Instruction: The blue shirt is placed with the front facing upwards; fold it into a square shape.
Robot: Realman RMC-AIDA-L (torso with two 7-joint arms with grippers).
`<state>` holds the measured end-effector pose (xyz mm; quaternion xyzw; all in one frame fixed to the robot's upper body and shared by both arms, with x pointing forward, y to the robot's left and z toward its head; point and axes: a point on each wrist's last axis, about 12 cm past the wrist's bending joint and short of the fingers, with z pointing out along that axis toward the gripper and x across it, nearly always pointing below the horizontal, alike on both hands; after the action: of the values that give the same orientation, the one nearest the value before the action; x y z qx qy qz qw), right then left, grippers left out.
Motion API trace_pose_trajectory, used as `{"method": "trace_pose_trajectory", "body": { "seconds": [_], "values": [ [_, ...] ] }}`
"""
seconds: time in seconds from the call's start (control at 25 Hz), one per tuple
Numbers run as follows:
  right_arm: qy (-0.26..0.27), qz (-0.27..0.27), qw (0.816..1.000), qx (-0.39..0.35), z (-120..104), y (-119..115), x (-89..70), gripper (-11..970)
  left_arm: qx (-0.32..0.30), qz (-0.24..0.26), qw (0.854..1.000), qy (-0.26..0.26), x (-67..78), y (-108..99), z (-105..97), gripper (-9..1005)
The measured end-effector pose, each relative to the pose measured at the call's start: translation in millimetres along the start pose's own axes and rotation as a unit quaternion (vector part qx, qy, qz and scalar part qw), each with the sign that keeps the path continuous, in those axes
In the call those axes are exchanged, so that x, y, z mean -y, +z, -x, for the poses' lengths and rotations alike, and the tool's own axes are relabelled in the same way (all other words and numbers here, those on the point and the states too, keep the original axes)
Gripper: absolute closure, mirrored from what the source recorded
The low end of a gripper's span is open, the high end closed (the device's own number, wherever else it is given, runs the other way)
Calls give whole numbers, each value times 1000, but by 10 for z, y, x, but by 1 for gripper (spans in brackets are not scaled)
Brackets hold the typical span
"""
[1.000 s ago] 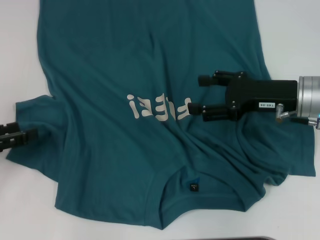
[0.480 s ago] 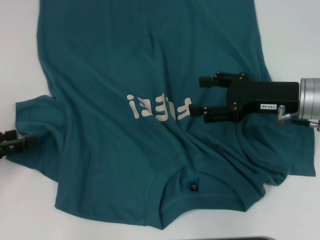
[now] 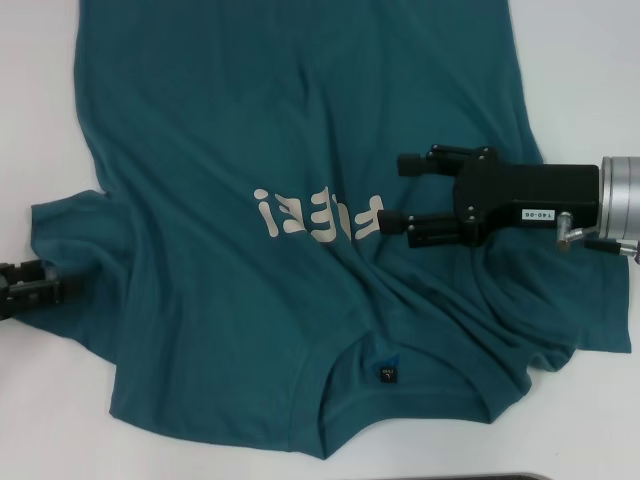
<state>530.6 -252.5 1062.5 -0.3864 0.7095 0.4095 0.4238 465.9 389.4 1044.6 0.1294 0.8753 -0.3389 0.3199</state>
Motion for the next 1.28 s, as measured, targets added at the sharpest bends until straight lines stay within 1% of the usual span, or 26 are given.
{"method": "trace_pose_trajectory", "body": {
  "seconds": [0.04,0.16,0.52,0.8,0.96,1.28],
  "values": [
    [0,1,1000,0,1,0,-1,34,-1,-7,1000,4,16,24,35,172],
    [0,2,1000,2,3,-3,-5,34,-1,-10,1000,7,23,36,59,178],
    [2,0,1000,5,-2,-18,-6,35,-1,-8,1000,10,18,50,84,196],
    [2,-1,1000,7,5,-21,-2,37,2,10,1000,5,-18,60,112,211],
    [1,-2,1000,8,10,-22,0,43,-3,12,1000,6,-15,84,125,219],
    [0,-2,1000,9,10,-18,-2,51,-7,12,1000,10,-3,109,154,529]
  ]
}}
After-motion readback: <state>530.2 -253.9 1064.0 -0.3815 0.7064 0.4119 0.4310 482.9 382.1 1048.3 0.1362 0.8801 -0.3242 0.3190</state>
